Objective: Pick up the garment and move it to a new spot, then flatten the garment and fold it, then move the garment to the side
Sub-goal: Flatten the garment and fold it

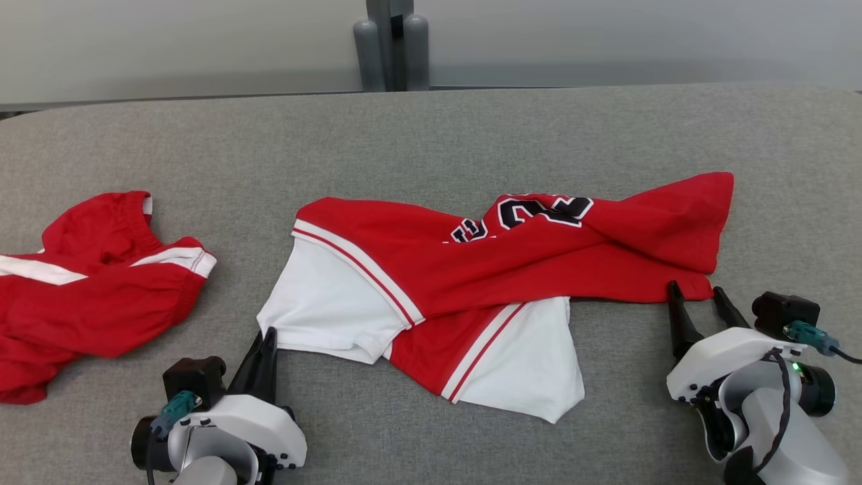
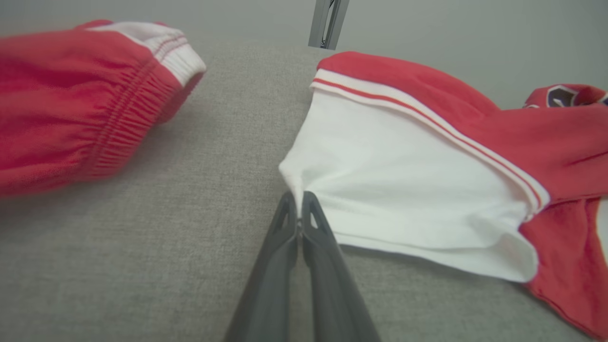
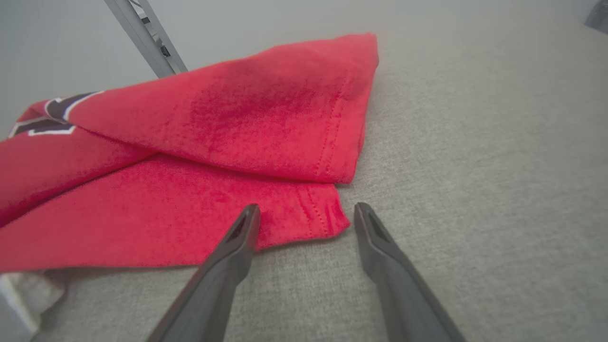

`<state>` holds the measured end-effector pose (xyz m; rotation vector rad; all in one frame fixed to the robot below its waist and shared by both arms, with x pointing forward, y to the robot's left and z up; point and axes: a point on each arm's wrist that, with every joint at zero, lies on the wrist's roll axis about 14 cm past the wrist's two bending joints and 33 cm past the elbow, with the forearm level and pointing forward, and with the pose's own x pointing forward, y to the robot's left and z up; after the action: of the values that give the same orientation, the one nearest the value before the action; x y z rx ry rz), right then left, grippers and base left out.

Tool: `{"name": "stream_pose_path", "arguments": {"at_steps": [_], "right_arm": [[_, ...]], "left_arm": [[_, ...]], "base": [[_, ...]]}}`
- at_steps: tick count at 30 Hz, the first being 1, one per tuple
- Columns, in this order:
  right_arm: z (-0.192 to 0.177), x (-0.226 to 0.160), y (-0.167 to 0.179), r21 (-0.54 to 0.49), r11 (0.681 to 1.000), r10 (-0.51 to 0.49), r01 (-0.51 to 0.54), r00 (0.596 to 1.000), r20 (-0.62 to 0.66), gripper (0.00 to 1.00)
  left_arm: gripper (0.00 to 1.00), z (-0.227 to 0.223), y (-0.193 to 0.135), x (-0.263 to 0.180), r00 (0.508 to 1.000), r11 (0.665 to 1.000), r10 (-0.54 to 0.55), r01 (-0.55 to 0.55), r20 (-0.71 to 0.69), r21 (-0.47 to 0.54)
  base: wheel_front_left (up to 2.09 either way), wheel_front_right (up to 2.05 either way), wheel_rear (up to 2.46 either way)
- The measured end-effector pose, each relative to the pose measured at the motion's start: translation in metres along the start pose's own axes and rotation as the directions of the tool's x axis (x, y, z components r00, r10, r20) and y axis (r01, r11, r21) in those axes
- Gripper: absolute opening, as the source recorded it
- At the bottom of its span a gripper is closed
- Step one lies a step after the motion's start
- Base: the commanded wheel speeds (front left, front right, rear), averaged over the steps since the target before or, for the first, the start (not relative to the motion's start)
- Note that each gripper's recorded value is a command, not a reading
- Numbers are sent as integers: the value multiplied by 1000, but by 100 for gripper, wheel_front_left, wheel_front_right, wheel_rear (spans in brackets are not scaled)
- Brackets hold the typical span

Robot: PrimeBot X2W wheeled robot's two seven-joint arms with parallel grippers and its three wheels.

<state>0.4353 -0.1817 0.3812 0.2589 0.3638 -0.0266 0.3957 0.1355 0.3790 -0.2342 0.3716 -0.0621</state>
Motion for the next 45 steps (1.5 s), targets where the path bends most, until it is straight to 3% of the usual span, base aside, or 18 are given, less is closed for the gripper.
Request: {"name": "stream_pose_path", "arguments": {"at_steps": [2, 3, 4, 6, 7, 14, 20, 24, 30, 40, 45], "right_arm": [[-5, 4, 1, -11, 1000, 3, -3, 1000, -23, 100], [-8, 6, 3, -14, 1000, 5, -6, 999, -34, 78], [-10, 8, 4, -17, 1000, 8, -9, 999, -42, 48], [-10, 10, 6, -21, 1000, 13, -14, 999, -47, 35], [-10, 12, 7, -25, 1000, 18, -19, 999, -46, 0], [22, 10, 17, -33, 998, 52, -50, 997, 60, 0], [83, -8, 17, -20, 997, 77, -74, 965, 250, 0], [125, -27, 22, -35, 993, 114, -108, 923, 368, 0], [188, -63, 23, -86, 987, 162, -137, 858, 487, 0], [286, -119, 36, -156, 969, 247, -192, 764, 597, 0], [322, -141, 49, -201, 955, 296, -217, 715, 633, 0]], "left_arm": [[0, 0, 1, 0, 1000, 1000, 3, -3, -1, -3], [0, 1, 2, 1, 1000, 1000, 5, -5, 1, -6], [0, 1, 3, 1, 1000, 1000, 7, -7, 1, -7], [0, 2, 5, 2, 1000, 1000, 10, -10, 1, -7], [0, 3, 6, 2, 1000, 1000, 11, -11, 3, -6], [0, 33, 1, 4, 995, 997, 3, 4, 95, -74], [0, 100, -24, -5, 951, 975, -82, 139, 299, -173], [0, 162, -47, -21, 878, 948, -148, 257, 456, -186], [0, 250, -84, -61, 732, 898, -261, 423, 629, -119], [0, 372, -118, -122, 493, 859, -392, 499, 776, 117], [0, 401, -134, -135, 451, 823, -446, 547, 773, 156]], "base": [[0, 0, 0], [0, 0, 0], [0, 0, 0], [0, 0, 0], [0, 0, 0], [0, 0, 0], [0, 0, 0], [0, 0, 0], [0, 0, 0], [0, 0, 0], [0, 0, 0]]}}
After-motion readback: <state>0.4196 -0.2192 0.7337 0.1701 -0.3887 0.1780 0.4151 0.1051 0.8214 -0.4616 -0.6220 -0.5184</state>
